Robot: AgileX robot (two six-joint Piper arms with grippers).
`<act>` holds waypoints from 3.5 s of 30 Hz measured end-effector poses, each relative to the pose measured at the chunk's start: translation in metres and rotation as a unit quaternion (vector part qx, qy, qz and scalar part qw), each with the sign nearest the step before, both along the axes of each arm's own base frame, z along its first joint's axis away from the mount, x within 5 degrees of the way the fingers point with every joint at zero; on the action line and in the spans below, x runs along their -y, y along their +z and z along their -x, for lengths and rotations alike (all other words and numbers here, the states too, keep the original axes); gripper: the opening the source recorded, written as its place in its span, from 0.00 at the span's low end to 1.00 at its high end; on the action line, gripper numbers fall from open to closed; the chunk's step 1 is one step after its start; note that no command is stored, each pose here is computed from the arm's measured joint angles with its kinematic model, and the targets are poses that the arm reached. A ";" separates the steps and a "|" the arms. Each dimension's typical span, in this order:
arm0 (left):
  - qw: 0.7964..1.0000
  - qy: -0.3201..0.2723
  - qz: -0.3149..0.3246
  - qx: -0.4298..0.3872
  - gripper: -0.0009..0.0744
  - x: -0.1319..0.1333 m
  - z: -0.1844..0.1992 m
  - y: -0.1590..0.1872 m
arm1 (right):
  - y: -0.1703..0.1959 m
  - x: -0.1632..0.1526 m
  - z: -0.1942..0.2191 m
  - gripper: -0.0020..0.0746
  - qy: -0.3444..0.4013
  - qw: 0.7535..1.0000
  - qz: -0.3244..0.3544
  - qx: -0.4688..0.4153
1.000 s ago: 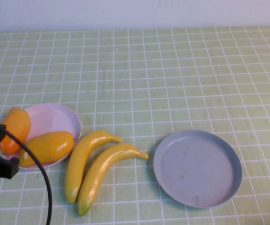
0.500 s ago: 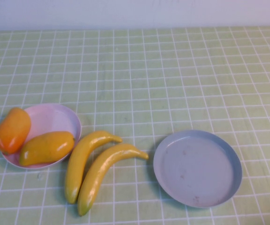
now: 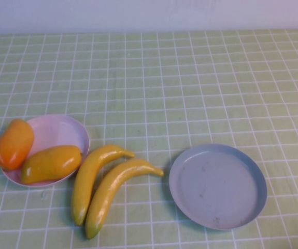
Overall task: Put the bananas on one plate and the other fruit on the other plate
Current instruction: Put another type of fruit in the right plate
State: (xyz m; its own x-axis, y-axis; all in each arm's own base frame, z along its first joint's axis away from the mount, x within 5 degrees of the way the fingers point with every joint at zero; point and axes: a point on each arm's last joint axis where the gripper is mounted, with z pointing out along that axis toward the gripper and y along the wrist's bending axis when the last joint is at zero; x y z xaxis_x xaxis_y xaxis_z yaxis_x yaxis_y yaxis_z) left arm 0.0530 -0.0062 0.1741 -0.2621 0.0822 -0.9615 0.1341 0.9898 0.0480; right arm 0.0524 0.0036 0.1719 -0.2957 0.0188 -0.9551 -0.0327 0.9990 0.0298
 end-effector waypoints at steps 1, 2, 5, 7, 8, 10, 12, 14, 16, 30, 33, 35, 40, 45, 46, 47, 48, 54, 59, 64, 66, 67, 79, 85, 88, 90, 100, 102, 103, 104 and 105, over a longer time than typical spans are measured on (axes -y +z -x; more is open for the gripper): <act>1.000 0.000 -0.002 -0.011 0.02 0.000 0.000 -0.002 | 0.000 0.000 0.000 0.01 0.000 1.000 0.000 0.000; 1.000 0.000 -0.004 -0.013 0.02 0.000 0.001 -0.003 | 0.000 0.000 0.000 0.01 0.000 1.000 0.000 0.000; 1.000 0.001 -0.011 -0.011 0.02 -0.001 0.001 -0.003 | 0.000 0.000 0.000 0.01 0.000 1.000 0.000 0.000; 1.000 0.001 -0.013 -0.011 0.02 -0.001 0.001 -0.003 | 0.000 0.000 0.000 0.01 0.000 1.000 -0.001 0.000; 1.000 0.001 -0.014 -0.011 0.02 -0.001 0.001 -0.003 | 0.000 0.000 0.000 0.01 0.000 1.000 -0.001 0.000; 1.000 0.001 -0.014 -0.011 0.02 -0.001 0.001 -0.003 | 0.000 0.000 0.000 0.01 0.000 1.000 -0.002 0.000; 1.000 0.001 -0.015 -0.012 0.02 -0.001 0.001 -0.003 | 0.000 0.000 0.000 0.01 0.000 1.000 -0.002 0.000; 1.000 0.001 -0.015 -0.012 0.02 -0.001 0.001 -0.003 | 0.000 0.000 0.000 0.01 0.000 1.000 -0.002 0.000; 1.000 0.001 -0.015 -0.012 0.02 -0.001 0.001 -0.003 | 0.000 0.000 0.000 0.01 0.000 1.000 -0.002 0.000; 1.000 0.001 -0.016 -0.013 0.02 -0.001 0.001 -0.003 | 0.000 0.000 0.000 0.01 0.000 1.000 -0.002 0.000; 1.000 0.001 -0.016 -0.013 0.02 -0.001 0.001 -0.003 | 0.000 0.000 0.000 0.01 0.000 1.000 -0.002 0.001; 1.000 0.001 -0.016 -0.013 0.02 -0.001 0.001 -0.003 | 0.002 -0.001 -0.001 0.01 0.000 1.000 -0.022 0.012; 1.000 0.001 -0.016 -0.013 0.02 -0.001 0.001 -0.003 | 0.012 -0.006 -0.002 0.01 -0.004 0.986 -0.159 0.057; 1.000 0.001 -0.016 -0.013 0.02 -0.001 0.001 -0.003 | 0.020 -0.007 -0.003 0.01 -0.014 0.957 -0.275 0.086; 1.000 0.001 -0.016 -0.013 0.02 -0.001 0.001 -0.003 | 0.021 -0.007 -0.003 0.01 -0.018 0.952 -0.291 0.093; 1.000 0.001 -0.016 -0.013 0.02 -0.001 0.001 -0.003 | 0.023 -0.006 -0.004 0.01 -0.021 0.948 -0.302 0.100; 1.000 0.001 -0.016 -0.013 0.02 -0.001 0.001 -0.003 | 0.023 -0.006 -0.004 0.01 -0.023 0.945 -0.310 0.103; 1.000 0.001 -0.016 -0.013 0.02 -0.001 0.001 -0.003 | 0.049 -0.015 0.001 0.01 0.021 0.941 -0.329 0.073; 1.000 0.001 -0.016 -0.013 0.02 -0.001 0.001 -0.003 | 0.098 -0.028 -0.009 0.01 0.081 0.961 -0.262 -0.032; 1.000 0.001 -0.016 -0.013 0.02 -0.001 0.001 -0.003 | 0.127 -0.032 -0.037 0.01 0.127 0.969 -0.156 -0.145; 1.000 0.001 -0.016 -0.013 0.02 -0.001 0.001 -0.003 | 0.133 -0.033 -0.050 0.01 0.154 0.964 -0.112 -0.185; 1.000 0.001 -0.016 -0.013 0.02 -0.001 0.001 -0.003 | 0.135 -0.034 -0.055 0.01 0.169 0.960 -0.094 -0.201; 1.000 0.001 -0.016 -0.013 0.02 -0.001 0.001 -0.003 | 0.127 -0.108 -0.120 0.01 0.447 0.849 0.137 -0.247; 1.000 0.001 -0.016 -0.013 0.02 -0.001 0.001 -0.003 | 0.118 -0.181 -0.157 0.03 0.529 0.775 0.250 -0.238; 1.000 0.001 -0.016 -0.013 0.02 -0.001 0.001 -0.003 | 0.111 -0.218 -0.175 0.11 0.569 0.731 0.302 -0.223; 1.000 0.002 -0.017 -0.013 0.02 -0.001 0.001 -0.003 | 0.102 -0.243 -0.187 0.19 0.601 0.694 0.337 -0.208; 1.000 0.002 -0.017 -0.013 0.02 -0.001 0.001 -0.003 | 0.065 -0.311 -0.238 0.42 0.671 0.593 0.423 -0.138; 1.000 0.002 -0.017 -0.013 0.02 -0.001 0.001 -0.003 | 0.061 -0.317 -0.244 0.43 0.679 0.579 0.434 -0.125; 1.000 0.002 -0.017 -0.013 0.02 -0.001 0.001 -0.003 | 0.058 -0.319 -0.246 0.44 0.681 0.574 0.438 -0.122; 1.000 0.002 -0.017 -0.013 0.02 -0.001 0.001 -0.003 | 0.056 -0.321 -0.249 0.44 0.683 0.569 0.443 -0.117; 1.000 0.002 -0.017 -0.013 0.02 -0.001 0.001 -0.003 | 0.053 -0.323 -0.251 0.44 0.684 0.566 0.445 -0.116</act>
